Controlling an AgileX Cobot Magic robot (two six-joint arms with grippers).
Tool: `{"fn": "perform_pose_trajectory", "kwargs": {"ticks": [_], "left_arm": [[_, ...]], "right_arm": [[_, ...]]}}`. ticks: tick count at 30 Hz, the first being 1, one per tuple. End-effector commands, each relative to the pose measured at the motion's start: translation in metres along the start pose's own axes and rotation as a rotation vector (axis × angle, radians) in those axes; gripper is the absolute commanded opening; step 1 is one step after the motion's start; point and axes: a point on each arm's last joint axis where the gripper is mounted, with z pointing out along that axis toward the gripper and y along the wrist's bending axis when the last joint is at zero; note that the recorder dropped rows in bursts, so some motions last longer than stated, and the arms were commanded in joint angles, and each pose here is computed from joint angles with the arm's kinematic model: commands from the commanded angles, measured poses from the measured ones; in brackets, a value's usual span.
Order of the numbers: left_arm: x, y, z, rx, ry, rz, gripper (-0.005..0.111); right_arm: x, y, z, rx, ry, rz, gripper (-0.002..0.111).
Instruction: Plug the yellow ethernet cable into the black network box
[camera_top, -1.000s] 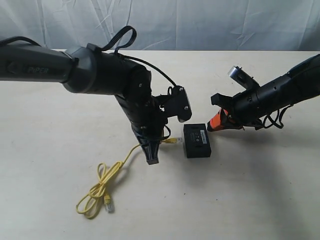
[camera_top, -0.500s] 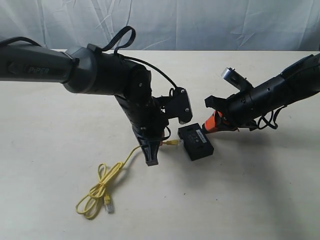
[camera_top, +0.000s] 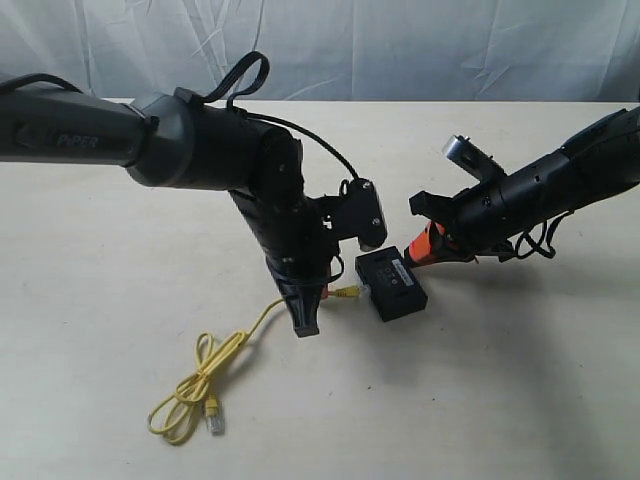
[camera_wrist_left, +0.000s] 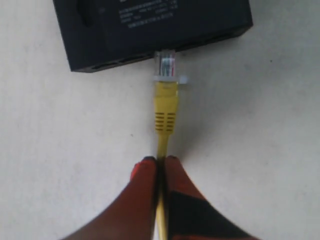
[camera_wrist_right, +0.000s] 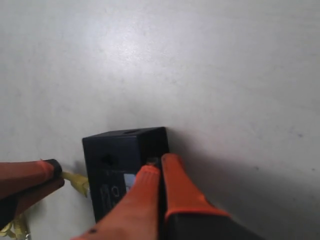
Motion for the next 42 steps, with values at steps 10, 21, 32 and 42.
{"fn": "perform_pose_trajectory", "kwargs": {"ticks": [10, 21, 32, 42], "left_arm": [[-0.004, 0.004, 0.001, -0.043, -0.029, -0.03, 0.0], [-0.002, 0.0, -0.004, -0.012, 0.004, -0.065, 0.0], [-0.003, -0.004, 0.001, 0.009, 0.013, -0.115, 0.0], [-0.006, -0.001, 0.001, -0.02, -0.024, -0.123, 0.0]], "right_arm": [[-0.001, 0.001, -0.001, 0.001, -0.007, -0.003, -0.001], [-0.002, 0.002, -0.001, -0.004, -0.014, 0.016, -0.001], [-0.005, -0.014, -0.016, -0.011, -0.053, 0.085, -0.001], [-0.005, -0.01, -0.014, -0.016, -0.05, 0.081, -0.001]]}}
